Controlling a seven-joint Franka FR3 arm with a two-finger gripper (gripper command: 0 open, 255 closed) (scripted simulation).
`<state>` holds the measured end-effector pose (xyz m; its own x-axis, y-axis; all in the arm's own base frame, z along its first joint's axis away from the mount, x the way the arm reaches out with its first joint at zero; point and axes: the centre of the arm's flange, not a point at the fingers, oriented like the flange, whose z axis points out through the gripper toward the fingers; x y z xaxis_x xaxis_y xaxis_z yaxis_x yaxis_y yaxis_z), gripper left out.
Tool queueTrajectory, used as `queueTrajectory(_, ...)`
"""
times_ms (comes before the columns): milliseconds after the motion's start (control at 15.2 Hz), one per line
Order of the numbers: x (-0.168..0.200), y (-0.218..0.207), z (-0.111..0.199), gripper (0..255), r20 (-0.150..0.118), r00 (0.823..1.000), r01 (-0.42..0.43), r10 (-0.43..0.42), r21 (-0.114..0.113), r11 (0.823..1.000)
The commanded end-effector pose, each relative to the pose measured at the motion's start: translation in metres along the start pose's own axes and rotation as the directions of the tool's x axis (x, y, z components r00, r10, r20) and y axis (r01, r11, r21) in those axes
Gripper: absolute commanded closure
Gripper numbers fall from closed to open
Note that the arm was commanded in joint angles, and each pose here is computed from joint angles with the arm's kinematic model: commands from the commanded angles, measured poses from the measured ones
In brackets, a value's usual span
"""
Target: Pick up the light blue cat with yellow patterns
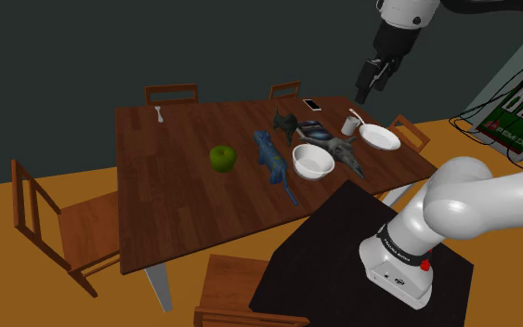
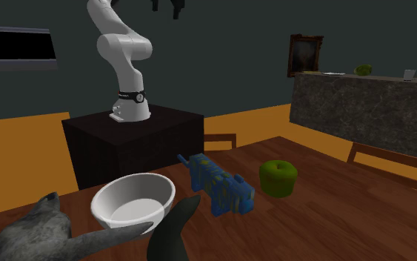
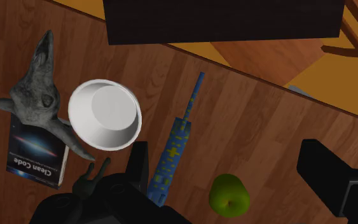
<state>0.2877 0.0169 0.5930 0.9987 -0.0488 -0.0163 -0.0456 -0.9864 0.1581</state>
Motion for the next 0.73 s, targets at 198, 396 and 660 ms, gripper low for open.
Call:
queueTrajectory(198, 0.020, 0.003, 0.034, 0, 0.001, 1.000, -0.026, 0.026, 0.012, 1.000)
queueTrajectory(396, 0.040, 0.005, 0.069, 0, 0.003, 0.999, -0.052, 0.052, 0.024, 0.998)
queueTrajectory(660, 0.066, 0.009, 0.115, 0, 0.005, 0.996, -0.086, 0.086, 0.039, 0.996)
